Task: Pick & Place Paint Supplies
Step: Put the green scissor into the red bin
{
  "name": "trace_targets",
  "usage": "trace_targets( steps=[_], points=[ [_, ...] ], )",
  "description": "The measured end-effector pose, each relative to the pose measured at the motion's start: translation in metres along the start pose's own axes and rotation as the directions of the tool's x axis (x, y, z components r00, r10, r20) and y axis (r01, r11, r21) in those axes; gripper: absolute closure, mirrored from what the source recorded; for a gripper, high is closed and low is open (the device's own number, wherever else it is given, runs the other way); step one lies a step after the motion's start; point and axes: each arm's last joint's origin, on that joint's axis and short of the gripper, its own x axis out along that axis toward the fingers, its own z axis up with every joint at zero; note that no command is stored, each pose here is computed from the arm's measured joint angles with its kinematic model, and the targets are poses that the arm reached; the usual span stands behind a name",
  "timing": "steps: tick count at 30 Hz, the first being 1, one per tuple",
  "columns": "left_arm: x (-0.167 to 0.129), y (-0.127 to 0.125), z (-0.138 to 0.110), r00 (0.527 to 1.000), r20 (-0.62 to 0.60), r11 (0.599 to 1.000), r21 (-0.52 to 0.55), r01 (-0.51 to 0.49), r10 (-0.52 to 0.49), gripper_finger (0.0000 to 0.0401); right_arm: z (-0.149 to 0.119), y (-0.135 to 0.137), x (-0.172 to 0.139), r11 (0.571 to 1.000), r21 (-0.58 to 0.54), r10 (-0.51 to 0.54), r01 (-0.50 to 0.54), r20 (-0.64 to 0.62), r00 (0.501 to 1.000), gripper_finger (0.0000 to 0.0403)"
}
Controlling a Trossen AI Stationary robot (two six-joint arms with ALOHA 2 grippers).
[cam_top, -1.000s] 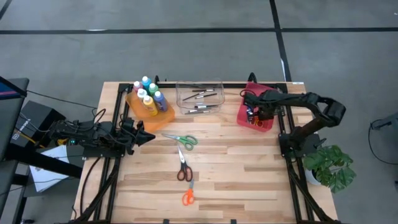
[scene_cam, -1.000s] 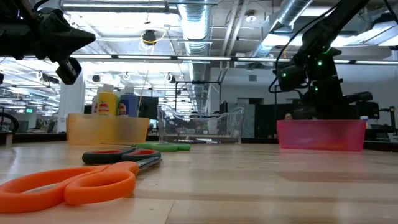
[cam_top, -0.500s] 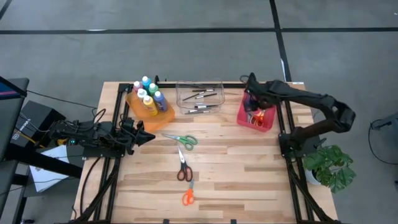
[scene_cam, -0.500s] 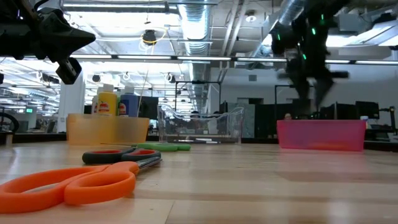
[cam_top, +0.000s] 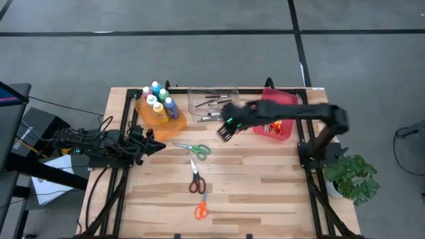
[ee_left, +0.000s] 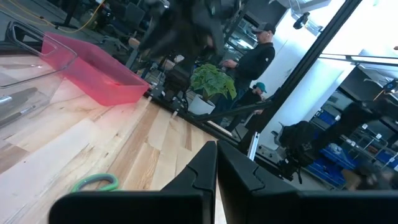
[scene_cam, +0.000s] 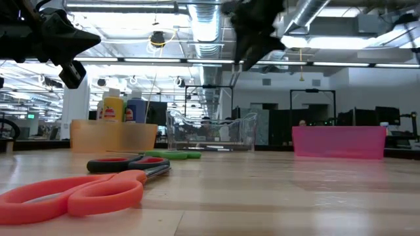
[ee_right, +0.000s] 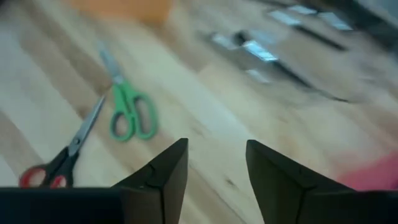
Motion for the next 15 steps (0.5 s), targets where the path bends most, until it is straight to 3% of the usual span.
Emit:
trace_targets(
  steps=[6, 15],
  points=[
    [0.000, 0.000, 0.000, 1.000, 0.000, 1.000, 0.000, 0.000, 0.000, 0.0395, 0.007, 0.051, 0.078, 0.984, -0.175, -0.046, 0.029, -0.089, 0.995, 0.0229],
    [0.000, 0.000, 0.000, 1.000, 0.000, 1.000, 0.000, 0.000, 0.000, 0.0395, 0.010, 0.076, 0.157, 0.951, -0.306, -0.018, -0.048, -0.210, 0.978, 0.0196]
  ],
)
